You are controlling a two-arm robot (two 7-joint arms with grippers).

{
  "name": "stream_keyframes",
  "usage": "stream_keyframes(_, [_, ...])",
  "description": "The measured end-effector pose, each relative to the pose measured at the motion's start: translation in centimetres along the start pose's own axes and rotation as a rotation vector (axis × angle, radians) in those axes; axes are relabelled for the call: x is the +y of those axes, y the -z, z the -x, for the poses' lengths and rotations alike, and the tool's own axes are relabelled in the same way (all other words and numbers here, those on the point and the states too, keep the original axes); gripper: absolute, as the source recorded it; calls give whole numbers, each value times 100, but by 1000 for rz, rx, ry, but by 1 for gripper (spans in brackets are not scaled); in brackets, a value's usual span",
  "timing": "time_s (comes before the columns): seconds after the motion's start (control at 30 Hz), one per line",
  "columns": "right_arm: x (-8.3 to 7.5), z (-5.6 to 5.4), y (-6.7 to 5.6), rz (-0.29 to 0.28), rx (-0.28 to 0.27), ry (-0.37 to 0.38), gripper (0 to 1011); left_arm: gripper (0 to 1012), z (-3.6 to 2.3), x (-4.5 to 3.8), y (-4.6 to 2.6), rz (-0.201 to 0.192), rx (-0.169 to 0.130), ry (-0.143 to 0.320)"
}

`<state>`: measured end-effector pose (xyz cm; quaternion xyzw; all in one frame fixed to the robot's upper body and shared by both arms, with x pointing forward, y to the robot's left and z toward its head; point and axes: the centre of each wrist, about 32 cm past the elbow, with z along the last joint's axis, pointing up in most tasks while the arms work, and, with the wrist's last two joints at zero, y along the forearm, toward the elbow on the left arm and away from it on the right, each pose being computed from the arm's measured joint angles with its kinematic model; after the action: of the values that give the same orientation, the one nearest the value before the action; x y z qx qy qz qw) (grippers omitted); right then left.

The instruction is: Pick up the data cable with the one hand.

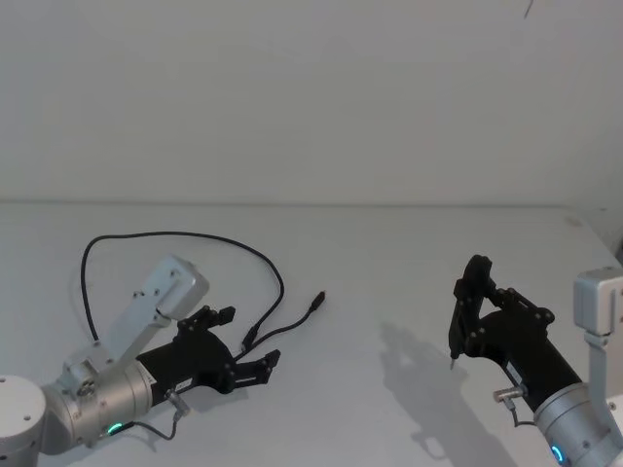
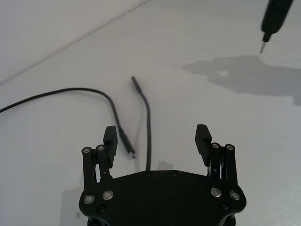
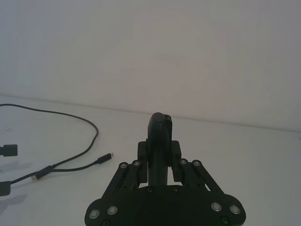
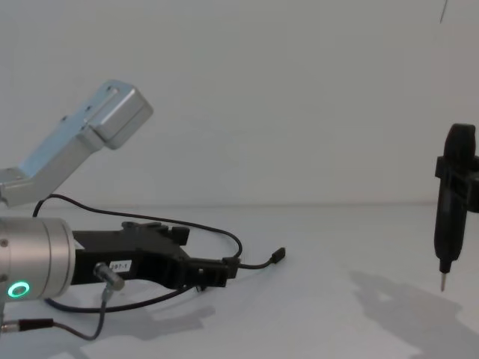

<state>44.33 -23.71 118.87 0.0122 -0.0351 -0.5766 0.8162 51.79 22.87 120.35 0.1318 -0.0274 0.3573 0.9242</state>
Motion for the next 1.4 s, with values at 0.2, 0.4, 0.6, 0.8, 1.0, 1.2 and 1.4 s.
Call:
stream_keyframes(0.2, [0,0,0,0,0,0,279,1001,17,-25,16,-1,13,-36])
stream_keyframes(0.4, [0,0,0,0,0,0,279,1001,31,-88,47,8,37,-58])
stream_keyframes(0.6, [0,0,0,0,0,0,279,1001,32,-185,72,22,62,-65])
stream_keyframes(0.8, [0,0,0,0,0,0,279,1001,30,-274,94,26,84,-53])
stream_keyframes(1.0, [0,0,0,0,0,0,279,1001,31,-330,111,22,98,-37])
stream_keyframes(1.2, [0,0,0,0,0,0,279,1001,32,-359,126,5,110,-20])
stream_keyframes(1.4, [0,0,0,0,0,0,279,1001,32,-373,138,-16,118,-8])
